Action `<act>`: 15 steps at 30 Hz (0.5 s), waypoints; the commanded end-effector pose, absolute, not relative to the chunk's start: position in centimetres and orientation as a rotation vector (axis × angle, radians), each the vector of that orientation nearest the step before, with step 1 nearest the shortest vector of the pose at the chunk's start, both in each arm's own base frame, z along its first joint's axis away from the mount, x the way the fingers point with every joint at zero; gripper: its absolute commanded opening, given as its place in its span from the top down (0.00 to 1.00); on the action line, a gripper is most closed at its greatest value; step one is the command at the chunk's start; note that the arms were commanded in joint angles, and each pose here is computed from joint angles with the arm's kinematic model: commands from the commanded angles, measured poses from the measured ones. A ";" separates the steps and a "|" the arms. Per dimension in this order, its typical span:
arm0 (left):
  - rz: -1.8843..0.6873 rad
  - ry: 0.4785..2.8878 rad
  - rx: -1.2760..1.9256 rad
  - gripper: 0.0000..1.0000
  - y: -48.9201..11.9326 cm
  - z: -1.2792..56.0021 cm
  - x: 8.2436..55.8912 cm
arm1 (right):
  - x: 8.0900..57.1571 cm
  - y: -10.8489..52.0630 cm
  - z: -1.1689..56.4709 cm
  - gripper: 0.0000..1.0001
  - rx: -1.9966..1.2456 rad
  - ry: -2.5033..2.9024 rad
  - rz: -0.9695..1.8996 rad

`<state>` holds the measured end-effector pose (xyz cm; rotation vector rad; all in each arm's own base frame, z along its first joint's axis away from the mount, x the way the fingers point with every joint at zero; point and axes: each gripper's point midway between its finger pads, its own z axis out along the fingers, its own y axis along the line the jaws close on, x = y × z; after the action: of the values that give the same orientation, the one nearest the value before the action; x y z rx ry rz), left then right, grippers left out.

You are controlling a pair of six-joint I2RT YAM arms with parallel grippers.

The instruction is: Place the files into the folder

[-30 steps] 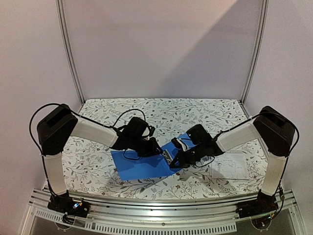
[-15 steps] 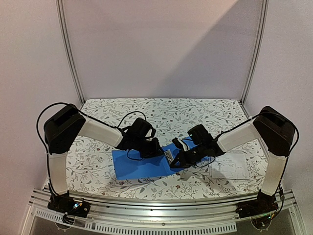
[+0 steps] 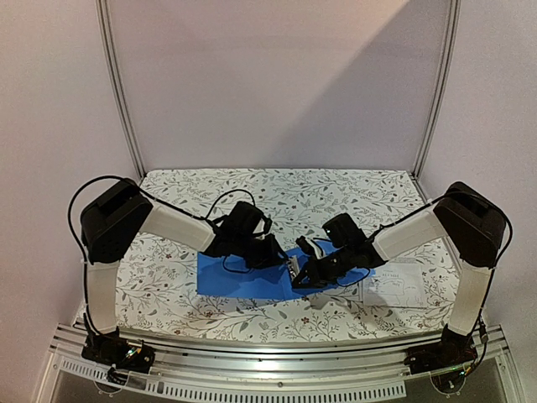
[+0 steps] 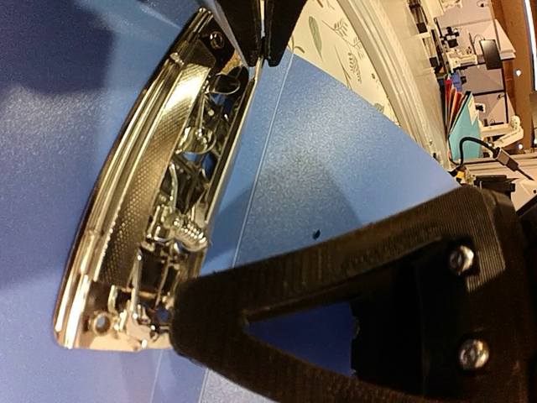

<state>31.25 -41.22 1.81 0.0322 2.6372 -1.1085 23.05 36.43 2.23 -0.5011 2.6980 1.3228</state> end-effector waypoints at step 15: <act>-0.920 2.756 0.057 0.89 -41.0 -1.6 31.2 | 22.9 35.9 0.9 0.98 -0.460 2.738 1.335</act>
<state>31.65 -42.39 1.44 0.1011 2.6561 -1.0598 23.13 36.49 2.05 -0.4822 2.7002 1.3493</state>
